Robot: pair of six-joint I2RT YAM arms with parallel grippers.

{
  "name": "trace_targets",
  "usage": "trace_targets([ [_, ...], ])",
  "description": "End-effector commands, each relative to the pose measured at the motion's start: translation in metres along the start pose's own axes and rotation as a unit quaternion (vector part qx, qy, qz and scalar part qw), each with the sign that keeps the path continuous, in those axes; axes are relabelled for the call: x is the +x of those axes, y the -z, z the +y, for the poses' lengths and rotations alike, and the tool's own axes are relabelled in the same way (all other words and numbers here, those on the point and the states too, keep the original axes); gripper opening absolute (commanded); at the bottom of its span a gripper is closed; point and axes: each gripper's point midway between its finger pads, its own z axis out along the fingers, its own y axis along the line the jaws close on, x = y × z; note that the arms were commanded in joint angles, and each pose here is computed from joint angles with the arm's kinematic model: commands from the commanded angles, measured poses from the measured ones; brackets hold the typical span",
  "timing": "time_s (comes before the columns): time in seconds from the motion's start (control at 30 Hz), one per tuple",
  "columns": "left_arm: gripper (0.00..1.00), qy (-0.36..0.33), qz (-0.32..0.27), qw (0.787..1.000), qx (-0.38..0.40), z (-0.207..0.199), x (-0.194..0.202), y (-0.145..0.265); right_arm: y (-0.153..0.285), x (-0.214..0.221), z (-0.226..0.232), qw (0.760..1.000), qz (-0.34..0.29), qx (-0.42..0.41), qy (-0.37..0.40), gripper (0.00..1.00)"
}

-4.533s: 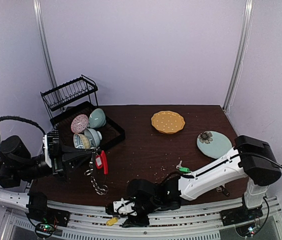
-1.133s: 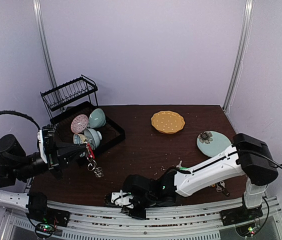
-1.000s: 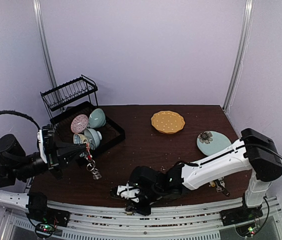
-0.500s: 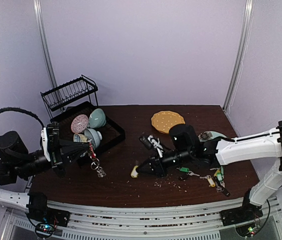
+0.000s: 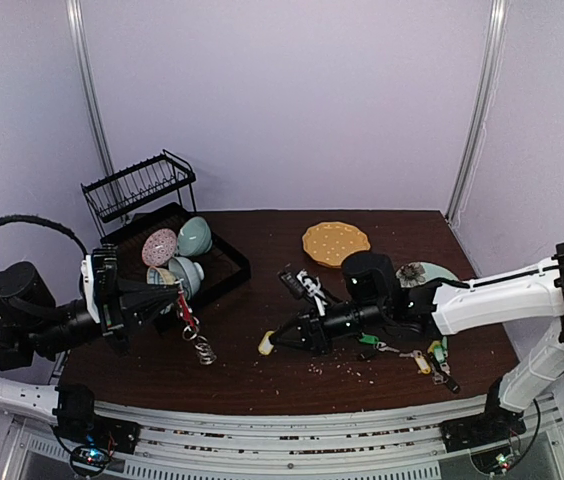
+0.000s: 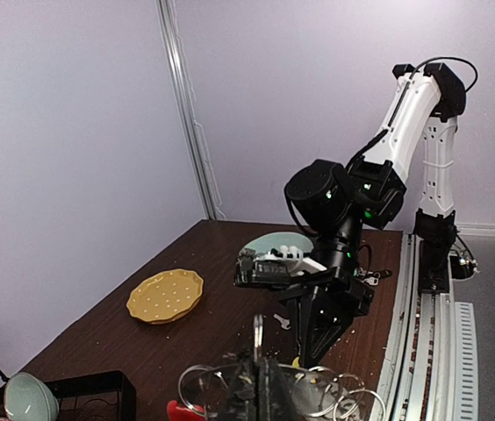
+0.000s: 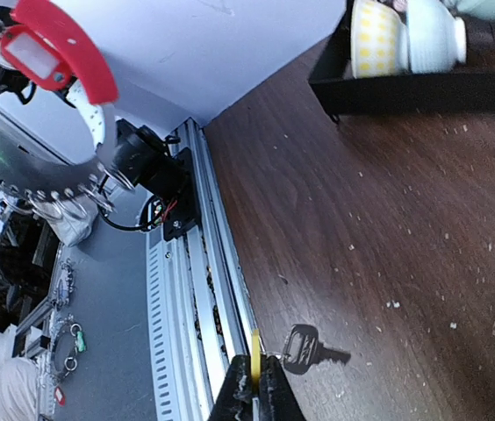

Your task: Put the keys on the keyring

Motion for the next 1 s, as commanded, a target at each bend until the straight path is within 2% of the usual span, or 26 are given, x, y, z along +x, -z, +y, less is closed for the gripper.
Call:
trace_targets([
  [0.0,0.0,0.006,-0.042,0.999,-0.007,0.005,-0.024,0.006,0.0,0.037,-0.036,0.995,0.013,0.02,-0.1,0.0],
  [0.13,0.0,0.002,-0.038,0.999,-0.007,0.004,-0.021,0.004,0.005,0.051,-0.073,0.985,0.004,0.049,-0.166,0.0],
  [0.3,0.0,0.002,-0.04,0.999,-0.006,0.004,-0.023,0.004,0.019,0.064,-0.122,0.968,0.017,0.14,-0.208,0.0],
  [0.33,0.0,0.002,-0.04,0.999,-0.006,0.004,-0.023,0.004,0.023,0.067,-0.13,0.964,0.023,0.162,-0.209,0.05],
  [0.43,0.0,0.001,-0.04,0.999,-0.008,0.005,-0.023,0.004,0.044,0.078,-0.156,0.943,0.053,0.249,-0.214,0.32],
  [0.5,0.0,0.0,-0.039,0.999,-0.009,0.005,-0.022,0.004,0.062,0.073,-0.169,0.93,0.062,0.311,-0.184,0.4],
  [0.6,0.0,-0.002,-0.039,0.999,-0.008,0.005,-0.022,0.003,0.079,0.056,-0.169,0.925,0.062,0.359,-0.108,0.39],
  [0.67,0.0,-0.002,-0.038,0.999,-0.01,0.005,-0.022,0.003,0.065,0.048,-0.147,0.943,0.073,0.321,-0.046,0.36],
  [0.73,0.0,-0.003,-0.038,0.999,-0.009,0.005,-0.022,0.003,0.045,0.045,-0.125,0.959,0.098,0.265,-0.01,0.26],
  [0.8,0.0,-0.003,-0.038,0.999,-0.011,0.006,-0.023,0.003,0.039,0.048,-0.132,0.953,0.121,0.277,-0.031,0.16],
  [0.83,0.0,-0.003,-0.039,0.999,-0.01,0.005,-0.023,0.003,0.037,0.051,-0.139,0.947,0.131,0.291,-0.046,0.17],
  [0.87,0.0,-0.003,-0.039,0.999,-0.01,0.005,-0.023,0.002,0.034,0.054,-0.14,0.945,0.136,0.292,-0.062,0.22],
  [0.97,0.0,-0.004,-0.038,0.999,-0.01,0.005,-0.023,0.002,0.018,0.06,-0.128,0.949,0.11,0.286,-0.078,0.35],
])
